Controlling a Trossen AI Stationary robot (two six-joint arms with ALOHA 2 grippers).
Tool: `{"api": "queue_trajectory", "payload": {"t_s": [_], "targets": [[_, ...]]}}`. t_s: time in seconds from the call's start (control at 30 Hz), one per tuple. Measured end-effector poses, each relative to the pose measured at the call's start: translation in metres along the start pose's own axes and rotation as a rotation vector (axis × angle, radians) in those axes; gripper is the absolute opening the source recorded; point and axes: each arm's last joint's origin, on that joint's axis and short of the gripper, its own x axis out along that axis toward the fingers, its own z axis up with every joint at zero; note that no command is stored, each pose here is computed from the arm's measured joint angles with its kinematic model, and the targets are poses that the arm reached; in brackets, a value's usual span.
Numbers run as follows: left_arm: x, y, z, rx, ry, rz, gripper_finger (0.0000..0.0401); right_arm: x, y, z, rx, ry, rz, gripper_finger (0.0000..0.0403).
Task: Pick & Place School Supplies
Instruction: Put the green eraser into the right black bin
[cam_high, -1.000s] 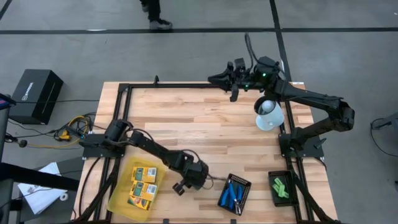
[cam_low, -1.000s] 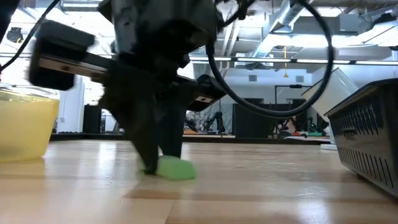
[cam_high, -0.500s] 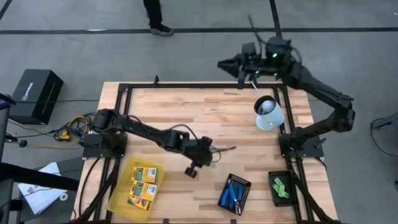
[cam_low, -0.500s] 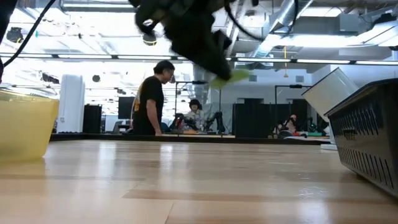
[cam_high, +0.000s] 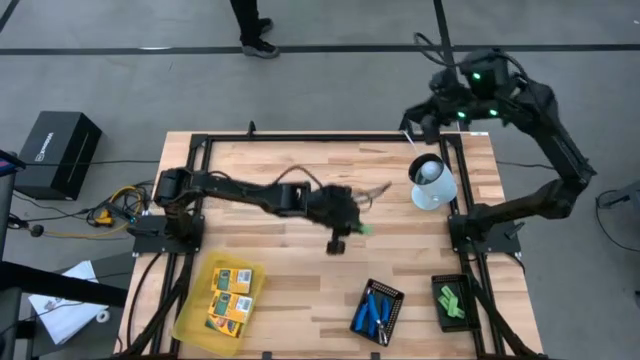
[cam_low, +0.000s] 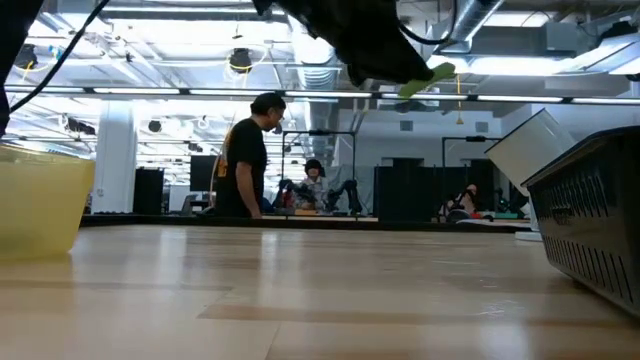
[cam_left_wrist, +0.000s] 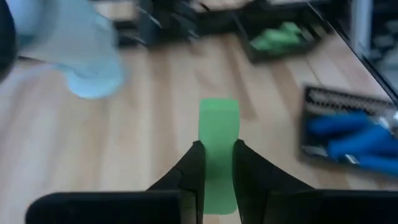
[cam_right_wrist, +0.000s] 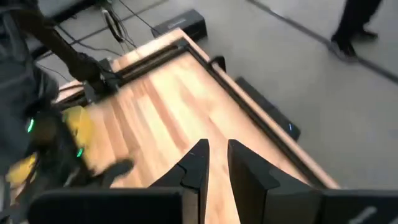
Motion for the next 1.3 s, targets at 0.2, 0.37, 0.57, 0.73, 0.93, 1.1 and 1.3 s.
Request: {"api": "queue_trajectory", "payload": {"t_s": [0.2,0.37,0.57,0.73,0.93,1.1,1.3], "targets": [[-0.014,0.045,0.019,-0.053,-0.073,0.096,0.0045,-0.044,0.006,-0.022,0.11,0.01,-0.024,0.0052],[-0.037,0.076,0.034,-0.053,-0.114,0.167,0.0045,-0.065,0.009,-0.038,0.243,0.037,-0.042,0.0052],[-0.078,0.096,0.06,-0.032,-0.217,0.283,0.0045,-0.047,0.017,-0.054,0.294,0.153,0.004,0.0054],[-0.104,0.098,0.069,-0.031,-0.255,0.347,0.0044,-0.011,0.021,-0.052,0.299,0.139,0.082,0.0092],[-0.106,0.096,0.067,-0.034,-0.216,0.372,0.0044,0.035,0.022,-0.041,0.301,0.107,0.144,0.0167],[-0.106,0.095,0.066,-0.022,-0.2,0.401,0.0044,0.066,0.024,-0.031,0.307,0.117,0.23,0.0198],[-0.106,0.097,0.066,-0.016,-0.193,0.432,0.0044,0.079,0.029,-0.028,0.296,0.128,0.271,0.0192]]}}
